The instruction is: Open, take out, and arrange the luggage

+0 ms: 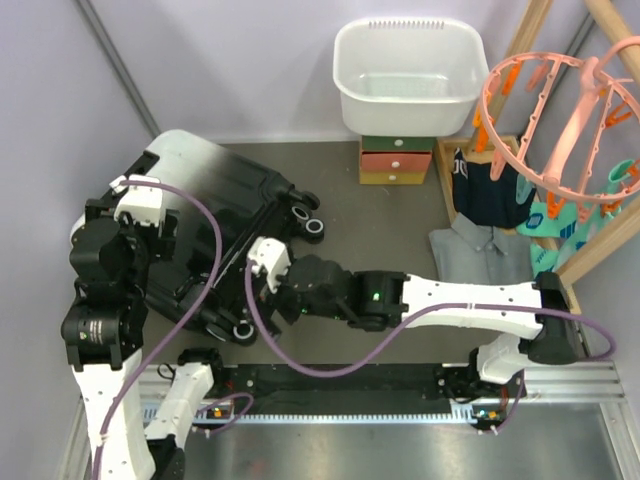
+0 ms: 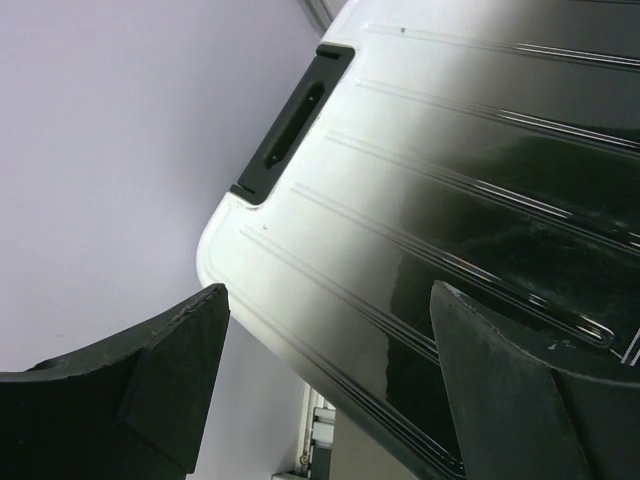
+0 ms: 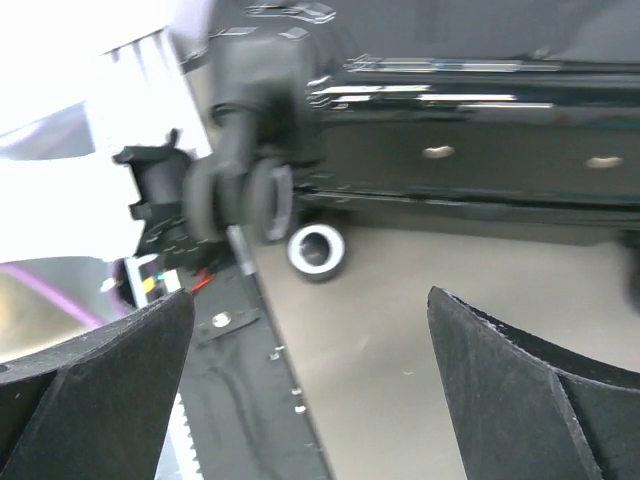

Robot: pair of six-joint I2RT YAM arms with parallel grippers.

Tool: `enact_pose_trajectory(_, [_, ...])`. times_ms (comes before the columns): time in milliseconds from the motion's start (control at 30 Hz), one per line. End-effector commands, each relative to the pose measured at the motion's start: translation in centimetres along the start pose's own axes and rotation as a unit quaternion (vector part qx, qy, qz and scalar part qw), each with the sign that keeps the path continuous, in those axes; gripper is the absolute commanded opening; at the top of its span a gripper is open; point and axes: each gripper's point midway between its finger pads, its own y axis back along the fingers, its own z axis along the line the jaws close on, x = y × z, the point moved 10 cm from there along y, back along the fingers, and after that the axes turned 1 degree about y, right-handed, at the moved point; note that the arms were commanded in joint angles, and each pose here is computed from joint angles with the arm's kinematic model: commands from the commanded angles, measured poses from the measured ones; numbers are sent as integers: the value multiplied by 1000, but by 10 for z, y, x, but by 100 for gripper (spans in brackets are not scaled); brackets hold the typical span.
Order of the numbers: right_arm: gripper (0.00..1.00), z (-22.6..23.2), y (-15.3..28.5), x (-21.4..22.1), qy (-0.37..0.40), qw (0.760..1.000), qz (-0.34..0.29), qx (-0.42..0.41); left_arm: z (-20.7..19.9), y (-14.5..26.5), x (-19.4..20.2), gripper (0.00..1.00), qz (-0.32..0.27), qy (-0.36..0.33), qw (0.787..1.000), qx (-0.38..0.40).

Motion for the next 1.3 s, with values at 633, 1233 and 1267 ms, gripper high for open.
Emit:
enact_pose_trajectory(633, [98, 64, -105, 18, -74, 995, 45, 46, -7, 26, 17, 86, -48, 15, 998, 28])
enact_pose_trajectory(1233, [0, 8, -110, -22, -103, 994, 14, 14, -9, 24, 15, 85, -47, 12, 998, 43])
enact_pose_trajectory(1267, [0, 2, -102, -34, -106, 994, -3, 11, -9, 24, 15, 85, -45, 12, 998, 46])
